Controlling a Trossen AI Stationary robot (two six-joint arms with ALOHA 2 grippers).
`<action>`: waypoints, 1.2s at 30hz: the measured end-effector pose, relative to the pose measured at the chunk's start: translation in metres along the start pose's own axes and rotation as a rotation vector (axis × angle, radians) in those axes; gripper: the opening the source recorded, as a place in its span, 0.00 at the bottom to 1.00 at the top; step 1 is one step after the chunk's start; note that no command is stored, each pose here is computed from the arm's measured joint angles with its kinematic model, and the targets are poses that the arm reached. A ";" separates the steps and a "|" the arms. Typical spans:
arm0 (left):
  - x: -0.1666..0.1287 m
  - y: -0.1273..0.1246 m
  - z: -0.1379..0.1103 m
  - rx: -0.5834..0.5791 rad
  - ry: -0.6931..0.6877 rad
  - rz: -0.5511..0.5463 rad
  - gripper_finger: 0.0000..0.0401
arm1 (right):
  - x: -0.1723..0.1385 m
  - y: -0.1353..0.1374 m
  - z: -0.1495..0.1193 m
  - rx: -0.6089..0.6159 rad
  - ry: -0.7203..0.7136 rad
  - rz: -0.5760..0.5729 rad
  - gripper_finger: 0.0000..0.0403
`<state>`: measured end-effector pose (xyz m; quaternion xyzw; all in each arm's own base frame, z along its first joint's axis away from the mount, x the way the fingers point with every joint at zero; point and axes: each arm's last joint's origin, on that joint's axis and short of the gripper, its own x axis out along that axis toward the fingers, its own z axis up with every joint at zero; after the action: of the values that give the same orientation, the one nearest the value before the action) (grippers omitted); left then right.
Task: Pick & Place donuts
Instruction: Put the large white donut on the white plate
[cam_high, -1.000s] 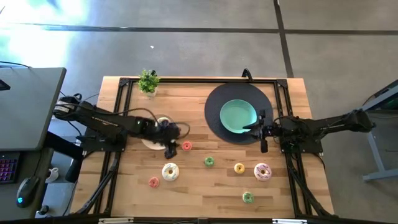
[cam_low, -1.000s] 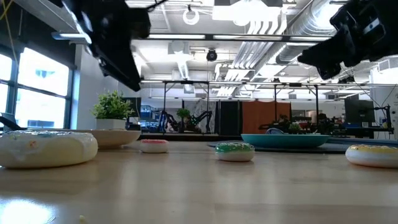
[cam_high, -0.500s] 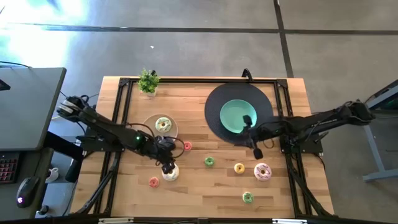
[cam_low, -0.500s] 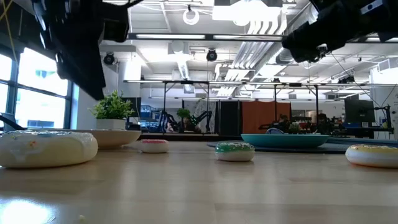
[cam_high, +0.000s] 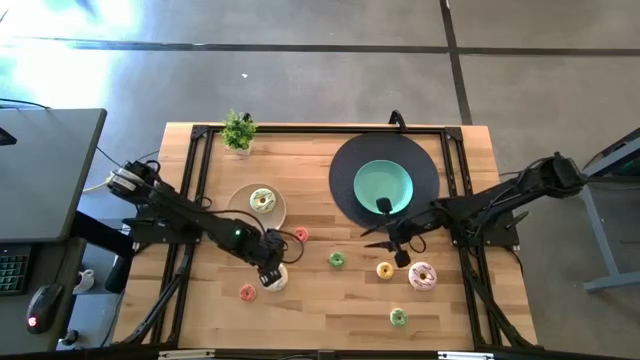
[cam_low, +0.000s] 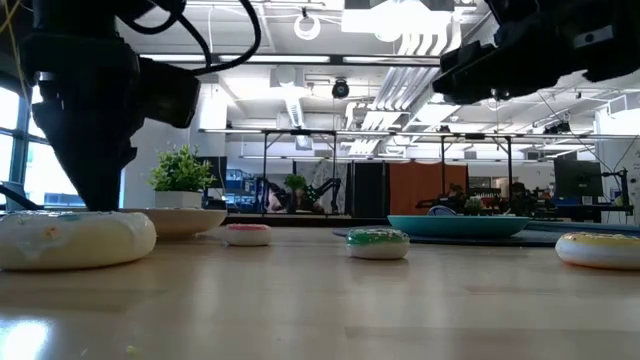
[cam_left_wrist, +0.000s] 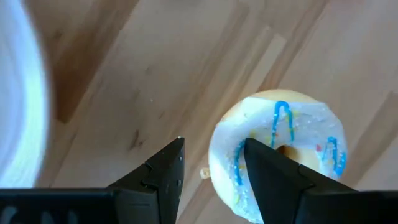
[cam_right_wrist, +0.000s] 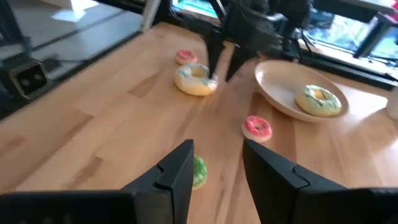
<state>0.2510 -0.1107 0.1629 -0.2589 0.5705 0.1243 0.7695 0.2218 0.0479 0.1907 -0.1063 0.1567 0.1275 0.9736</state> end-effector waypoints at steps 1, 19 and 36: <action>0.001 0.000 0.000 0.001 0.005 0.002 0.41 | 0.001 0.000 0.000 0.000 0.004 -0.018 0.33; 0.005 -0.004 0.000 0.049 0.046 -0.059 0.04 | 0.001 -0.003 0.001 0.001 -0.006 -0.077 0.33; -0.078 0.046 0.012 -0.024 -0.151 0.051 0.01 | 0.001 -0.003 0.001 0.001 -0.005 -0.079 0.33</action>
<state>0.2135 -0.0577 0.2273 -0.2432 0.5156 0.1700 0.8038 0.2236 0.0459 0.1915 -0.1117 0.1499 0.0892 0.9783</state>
